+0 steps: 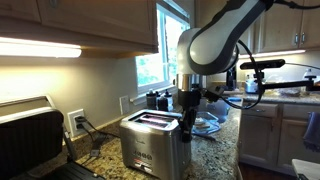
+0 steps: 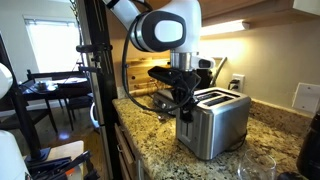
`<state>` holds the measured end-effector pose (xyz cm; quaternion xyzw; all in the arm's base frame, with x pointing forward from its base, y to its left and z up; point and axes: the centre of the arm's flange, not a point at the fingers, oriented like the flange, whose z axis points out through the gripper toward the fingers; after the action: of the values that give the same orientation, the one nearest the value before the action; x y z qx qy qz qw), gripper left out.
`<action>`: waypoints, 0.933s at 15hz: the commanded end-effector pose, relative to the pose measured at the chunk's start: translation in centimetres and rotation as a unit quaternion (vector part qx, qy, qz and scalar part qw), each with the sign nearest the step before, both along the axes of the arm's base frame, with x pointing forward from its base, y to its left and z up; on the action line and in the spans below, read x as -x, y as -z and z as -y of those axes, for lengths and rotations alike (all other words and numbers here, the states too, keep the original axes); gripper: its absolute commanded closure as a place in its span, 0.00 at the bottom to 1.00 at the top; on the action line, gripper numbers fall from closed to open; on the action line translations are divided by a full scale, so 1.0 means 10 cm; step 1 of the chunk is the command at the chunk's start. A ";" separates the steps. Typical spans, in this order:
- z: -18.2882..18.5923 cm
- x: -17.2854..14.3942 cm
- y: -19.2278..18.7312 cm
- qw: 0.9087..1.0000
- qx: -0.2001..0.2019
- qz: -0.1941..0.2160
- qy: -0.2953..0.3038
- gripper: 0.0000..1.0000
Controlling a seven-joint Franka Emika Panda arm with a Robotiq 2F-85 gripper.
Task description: Push down the toaster lever
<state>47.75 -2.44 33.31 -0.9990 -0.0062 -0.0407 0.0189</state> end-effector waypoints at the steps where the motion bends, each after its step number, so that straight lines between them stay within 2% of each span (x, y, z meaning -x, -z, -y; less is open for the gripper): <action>1: 0.05 0.01 -0.01 1.000 0.001 0.017 -0.012 0.98; 9: 0.13 -0.04 0.45 1.000 -0.004 -0.012 -0.010 0.99; 14: 0.16 -0.05 0.77 1.000 -0.010 -0.016 -0.007 0.99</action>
<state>48.09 -3.36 28.58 -0.9995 -0.0105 -0.0193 0.0218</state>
